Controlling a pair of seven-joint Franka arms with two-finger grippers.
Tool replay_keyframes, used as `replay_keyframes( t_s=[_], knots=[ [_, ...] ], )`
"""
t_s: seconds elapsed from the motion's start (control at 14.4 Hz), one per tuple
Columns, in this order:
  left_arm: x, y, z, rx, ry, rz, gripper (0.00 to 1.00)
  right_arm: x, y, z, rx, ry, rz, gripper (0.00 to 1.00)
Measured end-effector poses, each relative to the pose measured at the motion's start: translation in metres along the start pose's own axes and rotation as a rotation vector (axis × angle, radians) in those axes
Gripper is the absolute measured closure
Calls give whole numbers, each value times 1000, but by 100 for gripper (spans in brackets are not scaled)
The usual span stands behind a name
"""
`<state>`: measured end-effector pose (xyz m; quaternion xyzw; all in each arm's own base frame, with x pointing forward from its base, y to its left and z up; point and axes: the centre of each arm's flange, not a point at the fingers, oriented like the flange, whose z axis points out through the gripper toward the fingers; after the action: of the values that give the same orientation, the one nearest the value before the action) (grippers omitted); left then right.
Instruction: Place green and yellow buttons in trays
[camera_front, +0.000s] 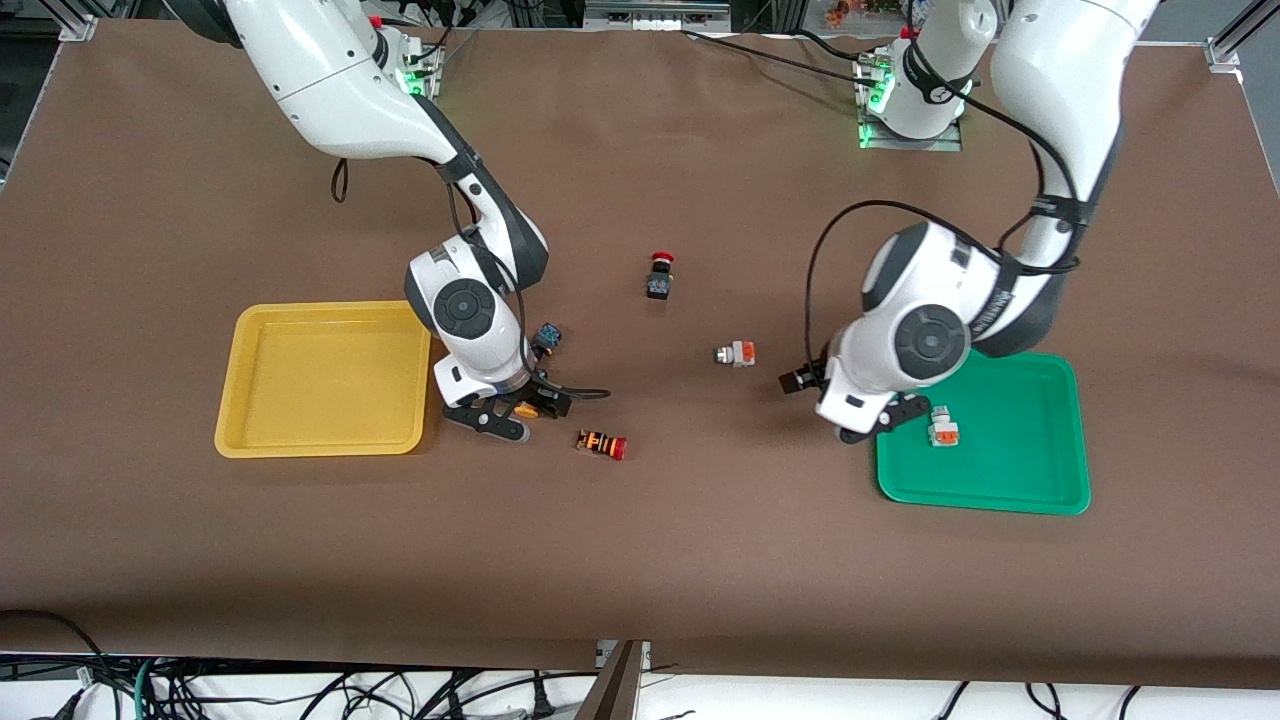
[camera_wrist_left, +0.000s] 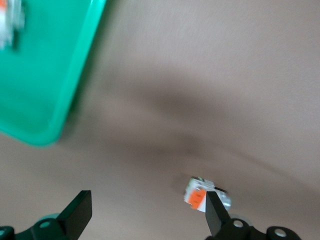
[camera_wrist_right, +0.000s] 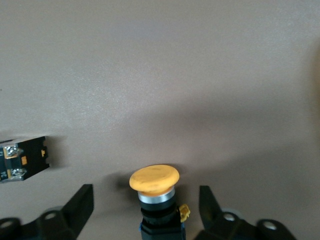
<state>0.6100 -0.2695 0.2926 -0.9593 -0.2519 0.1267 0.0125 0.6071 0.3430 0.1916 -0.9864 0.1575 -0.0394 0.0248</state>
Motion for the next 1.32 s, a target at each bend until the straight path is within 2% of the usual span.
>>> replay_keyframes(
  t_s=[0.07,0.14,0.21,0.28,0.35,0.56,0.63,0.69,0.97,1.32],
  knots=[
    [-10,8,6,3,1,-84,0,0,0,1,-2,-1,0,15],
    [-17,14,11,6,2,-182,0,-1,1,4,-4,-4,0,15],
    [-21,18,17,9,0,-291,0,-1,2,6,-6,-6,1,22],
    [-23,19,22,9,0,-397,0,-1,2,9,-7,-7,1,22],
    [-23,19,28,-3,4,-502,0,-1,3,10,-7,-8,1,29],
    [-37,28,58,-83,17,-780,0,0,4,12,-6,-6,4,63],
    [-46,33,70,-109,16,-877,0,1,4,12,-6,-5,5,67],
    [-55,36,80,-112,15,-929,0,2,4,11,-5,-3,6,67],
    [-77,43,101,-109,15,-958,0,15,5,2,3,20,10,67],
    [-75,43,124,-104,4,-962,0,81,32,-58,-50,22,-57,67]
  ],
)
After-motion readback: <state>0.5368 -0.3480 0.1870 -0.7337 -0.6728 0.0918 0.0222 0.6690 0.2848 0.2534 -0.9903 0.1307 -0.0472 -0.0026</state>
